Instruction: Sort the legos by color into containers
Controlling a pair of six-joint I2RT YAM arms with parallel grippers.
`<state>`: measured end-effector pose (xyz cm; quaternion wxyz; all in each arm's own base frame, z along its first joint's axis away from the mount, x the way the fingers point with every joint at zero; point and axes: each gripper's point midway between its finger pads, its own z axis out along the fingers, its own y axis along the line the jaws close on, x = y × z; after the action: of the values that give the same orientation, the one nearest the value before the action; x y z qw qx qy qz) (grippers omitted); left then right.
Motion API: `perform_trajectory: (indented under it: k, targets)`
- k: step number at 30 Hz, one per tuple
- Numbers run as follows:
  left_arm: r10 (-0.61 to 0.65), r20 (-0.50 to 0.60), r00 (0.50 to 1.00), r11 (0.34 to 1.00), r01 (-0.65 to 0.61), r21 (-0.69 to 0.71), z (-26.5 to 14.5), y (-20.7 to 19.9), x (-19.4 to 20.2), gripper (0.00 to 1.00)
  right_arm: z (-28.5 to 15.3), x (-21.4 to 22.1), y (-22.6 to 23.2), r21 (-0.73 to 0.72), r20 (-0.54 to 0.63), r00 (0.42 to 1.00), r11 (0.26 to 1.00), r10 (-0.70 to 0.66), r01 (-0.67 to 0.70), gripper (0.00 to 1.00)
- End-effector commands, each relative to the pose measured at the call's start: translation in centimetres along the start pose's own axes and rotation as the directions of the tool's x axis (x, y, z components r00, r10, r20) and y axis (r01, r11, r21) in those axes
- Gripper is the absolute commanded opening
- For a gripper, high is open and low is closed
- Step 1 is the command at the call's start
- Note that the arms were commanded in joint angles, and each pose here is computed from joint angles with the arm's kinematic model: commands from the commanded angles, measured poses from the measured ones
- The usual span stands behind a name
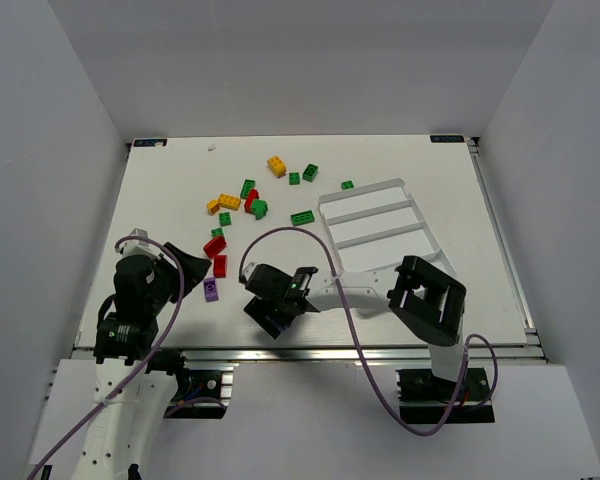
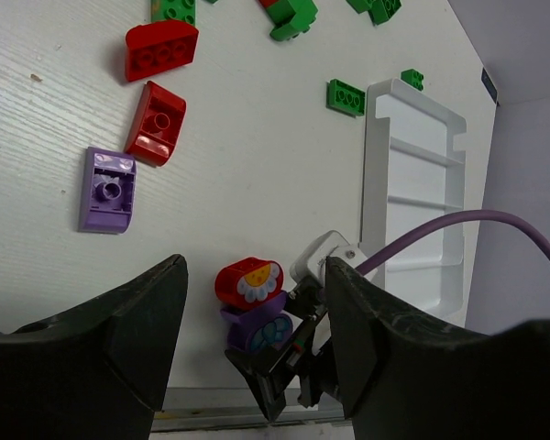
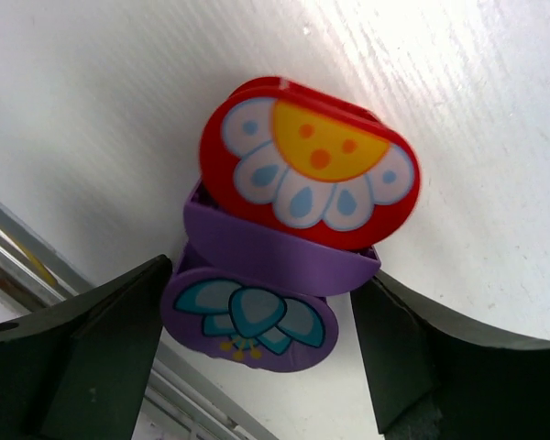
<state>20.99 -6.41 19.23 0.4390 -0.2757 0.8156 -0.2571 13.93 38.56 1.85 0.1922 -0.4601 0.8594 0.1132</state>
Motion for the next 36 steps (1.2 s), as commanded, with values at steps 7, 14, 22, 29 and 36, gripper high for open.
perform_trajectory:
  k: [7,14,22,29,36]
  targets:
    - [-0.01,0.003,1.0,0.998,0.01,0.055,-0.2,-1.1,-0.2,0.71,0.0,0.1,-0.3,0.021,0.002,1.0,1.0,0.008,-0.008,0.65]
    - [-0.014,-0.052,0.999,0.986,0.023,0.167,0.4,-2.7,1.0,0.73,-2.0,-1.1,-2.3,0.003,0.151,0.983,0.995,-0.099,0.1,0.33]
    - [0.019,-0.138,0.99,0.937,0.031,0.348,1.4,-5.9,1.9,0.75,-8.9,-7.6,-5.4,-0.08,0.51,0.81,0.921,-0.29,0.381,0.0]
    - [0.05,-0.184,0.982,0.853,0.054,0.52,2.3,-9.3,1.8,0.76,-13.1,-9.9,-5.9,-0.027,0.663,0.63,0.827,-0.405,0.561,0.0]
    - [0.132,-0.209,0.969,0.78,0.029,0.625,2.8,-13.2,2.5,0.77,-14.5,-12.7,-6.5,0.081,0.725,0.502,0.782,-0.472,0.618,0.0]
